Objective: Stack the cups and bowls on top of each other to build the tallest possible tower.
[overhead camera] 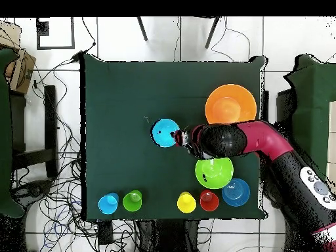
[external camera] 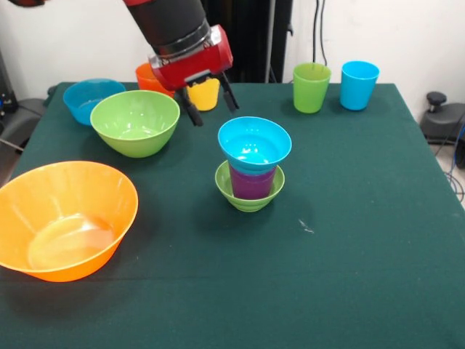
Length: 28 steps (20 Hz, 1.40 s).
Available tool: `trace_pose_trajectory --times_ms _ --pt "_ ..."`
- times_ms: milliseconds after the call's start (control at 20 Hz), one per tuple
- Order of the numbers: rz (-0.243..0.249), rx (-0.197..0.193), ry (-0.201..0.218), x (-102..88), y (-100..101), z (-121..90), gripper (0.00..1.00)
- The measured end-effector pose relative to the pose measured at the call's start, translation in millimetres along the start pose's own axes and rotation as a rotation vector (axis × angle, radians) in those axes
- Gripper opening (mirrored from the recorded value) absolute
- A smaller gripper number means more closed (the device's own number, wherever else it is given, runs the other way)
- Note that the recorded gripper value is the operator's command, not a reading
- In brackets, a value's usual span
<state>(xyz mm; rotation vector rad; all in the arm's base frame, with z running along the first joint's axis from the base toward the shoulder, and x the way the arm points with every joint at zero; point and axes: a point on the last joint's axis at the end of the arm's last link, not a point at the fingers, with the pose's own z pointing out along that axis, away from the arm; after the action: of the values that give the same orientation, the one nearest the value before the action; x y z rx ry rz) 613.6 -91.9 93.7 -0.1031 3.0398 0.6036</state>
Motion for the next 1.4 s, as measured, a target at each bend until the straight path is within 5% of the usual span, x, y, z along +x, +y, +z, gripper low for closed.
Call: trace_pose_trajectory --times_ms 450,750,1000,1400 --pt "-0.067 0.137 -0.044 -21.3 13 -42 1.00" --pt "-0.155 0.226 -0.062 -38.5 52 -61 1.00" --pt "-0.228 0.271 -0.054 -45.8 92 -58 1.00" --pt "-0.289 0.293 -0.031 -45.6 129 -40 1.00"
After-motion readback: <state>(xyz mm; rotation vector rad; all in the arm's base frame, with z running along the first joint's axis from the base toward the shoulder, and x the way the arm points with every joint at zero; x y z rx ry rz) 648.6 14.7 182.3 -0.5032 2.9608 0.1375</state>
